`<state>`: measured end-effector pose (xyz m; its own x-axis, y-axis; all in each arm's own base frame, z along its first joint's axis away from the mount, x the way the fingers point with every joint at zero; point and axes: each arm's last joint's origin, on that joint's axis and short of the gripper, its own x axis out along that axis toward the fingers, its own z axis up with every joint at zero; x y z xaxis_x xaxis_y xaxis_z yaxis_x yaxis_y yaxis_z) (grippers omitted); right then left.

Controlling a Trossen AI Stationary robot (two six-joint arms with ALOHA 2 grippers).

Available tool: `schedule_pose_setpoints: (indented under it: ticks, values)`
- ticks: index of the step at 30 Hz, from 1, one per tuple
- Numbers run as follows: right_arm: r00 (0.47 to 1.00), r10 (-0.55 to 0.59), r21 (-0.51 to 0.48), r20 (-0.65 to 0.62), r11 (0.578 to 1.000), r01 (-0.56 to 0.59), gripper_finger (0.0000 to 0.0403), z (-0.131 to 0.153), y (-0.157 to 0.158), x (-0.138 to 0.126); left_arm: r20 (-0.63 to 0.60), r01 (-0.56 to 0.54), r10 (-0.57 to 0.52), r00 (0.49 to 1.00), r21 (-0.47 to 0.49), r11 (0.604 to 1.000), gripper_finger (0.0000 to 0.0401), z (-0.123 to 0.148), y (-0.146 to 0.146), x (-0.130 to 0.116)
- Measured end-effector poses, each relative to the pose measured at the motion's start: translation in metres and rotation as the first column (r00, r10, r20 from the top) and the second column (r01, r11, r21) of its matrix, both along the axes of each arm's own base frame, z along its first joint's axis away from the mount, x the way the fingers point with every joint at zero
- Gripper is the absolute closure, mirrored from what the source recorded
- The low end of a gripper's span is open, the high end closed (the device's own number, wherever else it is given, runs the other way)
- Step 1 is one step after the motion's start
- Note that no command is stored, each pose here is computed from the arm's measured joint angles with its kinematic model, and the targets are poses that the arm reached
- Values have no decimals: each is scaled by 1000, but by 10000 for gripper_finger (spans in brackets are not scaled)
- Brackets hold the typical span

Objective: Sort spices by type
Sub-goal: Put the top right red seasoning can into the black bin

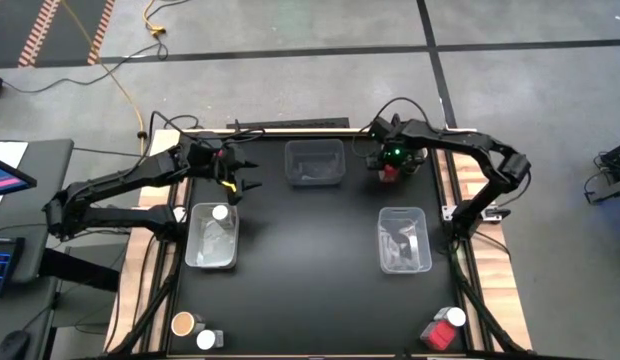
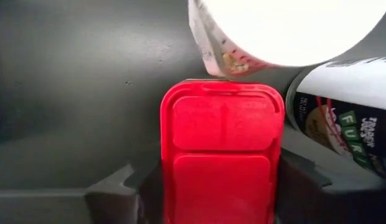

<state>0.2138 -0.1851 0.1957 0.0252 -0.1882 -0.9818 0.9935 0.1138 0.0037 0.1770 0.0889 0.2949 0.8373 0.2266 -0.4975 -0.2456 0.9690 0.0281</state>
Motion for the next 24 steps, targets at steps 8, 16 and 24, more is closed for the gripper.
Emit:
schedule_pose_setpoints:
  ticks: [8,16,24]
  values:
    - [1000,22,11,-12,1000,-22,166,8,7,2,-4,-7,7,1000,-16,1000,126,-1,0,0]
    - [985,146,-87,88,987,-138,162,64,25,14,28,-7,8,1000,-17,1000,126,8,-9,-13]
    - [907,387,-259,166,905,-339,164,129,36,41,51,-1,1,999,-3,1000,126,17,-21,-34]
